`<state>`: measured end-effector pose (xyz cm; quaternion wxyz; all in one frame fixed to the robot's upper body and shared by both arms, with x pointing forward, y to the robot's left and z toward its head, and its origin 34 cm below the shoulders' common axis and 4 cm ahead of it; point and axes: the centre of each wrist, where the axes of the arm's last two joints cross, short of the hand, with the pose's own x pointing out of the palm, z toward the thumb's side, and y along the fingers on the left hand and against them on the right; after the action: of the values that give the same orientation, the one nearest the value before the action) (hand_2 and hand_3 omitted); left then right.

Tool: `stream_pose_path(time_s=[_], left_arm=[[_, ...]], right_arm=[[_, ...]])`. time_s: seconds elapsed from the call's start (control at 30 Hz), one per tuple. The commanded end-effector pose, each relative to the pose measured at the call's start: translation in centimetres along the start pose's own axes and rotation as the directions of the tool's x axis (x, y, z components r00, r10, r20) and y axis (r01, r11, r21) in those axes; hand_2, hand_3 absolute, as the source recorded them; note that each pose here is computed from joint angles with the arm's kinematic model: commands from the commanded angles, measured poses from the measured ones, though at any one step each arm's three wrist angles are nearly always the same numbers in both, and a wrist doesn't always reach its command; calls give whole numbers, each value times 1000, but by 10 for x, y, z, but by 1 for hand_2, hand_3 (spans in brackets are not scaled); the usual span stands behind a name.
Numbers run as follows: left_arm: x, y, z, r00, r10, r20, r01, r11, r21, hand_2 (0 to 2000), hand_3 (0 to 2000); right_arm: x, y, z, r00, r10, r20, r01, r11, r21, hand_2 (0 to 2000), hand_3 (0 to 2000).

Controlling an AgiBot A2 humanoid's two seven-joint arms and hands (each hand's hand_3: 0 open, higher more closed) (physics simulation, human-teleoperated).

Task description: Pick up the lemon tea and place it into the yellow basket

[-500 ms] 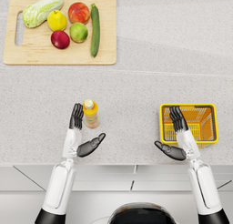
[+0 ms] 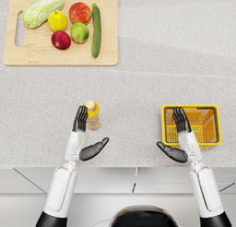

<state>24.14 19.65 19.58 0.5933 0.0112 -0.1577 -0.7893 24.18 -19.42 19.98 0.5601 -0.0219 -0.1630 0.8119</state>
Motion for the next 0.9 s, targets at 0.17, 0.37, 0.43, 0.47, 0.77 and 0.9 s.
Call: stream_pose_path(time_s=[0.17, 0.37, 0.43, 0.47, 0.77, 0.9], left_arm=[[-21, 12, -8, 991, 68, -118, -66, 998, 23, 0, 0], [-52, 27, -60, 946, 140, -294, -190, 971, -148, 0, 0], [-57, 33, -71, 940, 151, -305, -213, 960, -183, 0, 0], [-60, 38, -77, 939, 158, -305, -227, 952, -205, 0, 0], [-67, 68, -140, 940, 166, -300, -295, 834, -465, 0, 0], [-71, 82, -150, 936, 199, -289, -331, 775, -538, 0, 0]], right_arm=[[-4, -5, 18, 995, -68, -78, 59, 992, -116, 0, 0], [-5, -9, 27, 965, -122, -232, 82, 981, -175, 0, 0], [-3, -9, 27, 963, -119, -242, 77, 981, -177, 0, 0], [-1, -9, 26, 963, -114, -242, 72, 982, -177, 0, 0], [11, -13, 18, 971, -79, -225, 44, 987, -156, 0, 0], [15, -15, 15, 975, -68, -213, 37, 988, -148, 0, 0]])
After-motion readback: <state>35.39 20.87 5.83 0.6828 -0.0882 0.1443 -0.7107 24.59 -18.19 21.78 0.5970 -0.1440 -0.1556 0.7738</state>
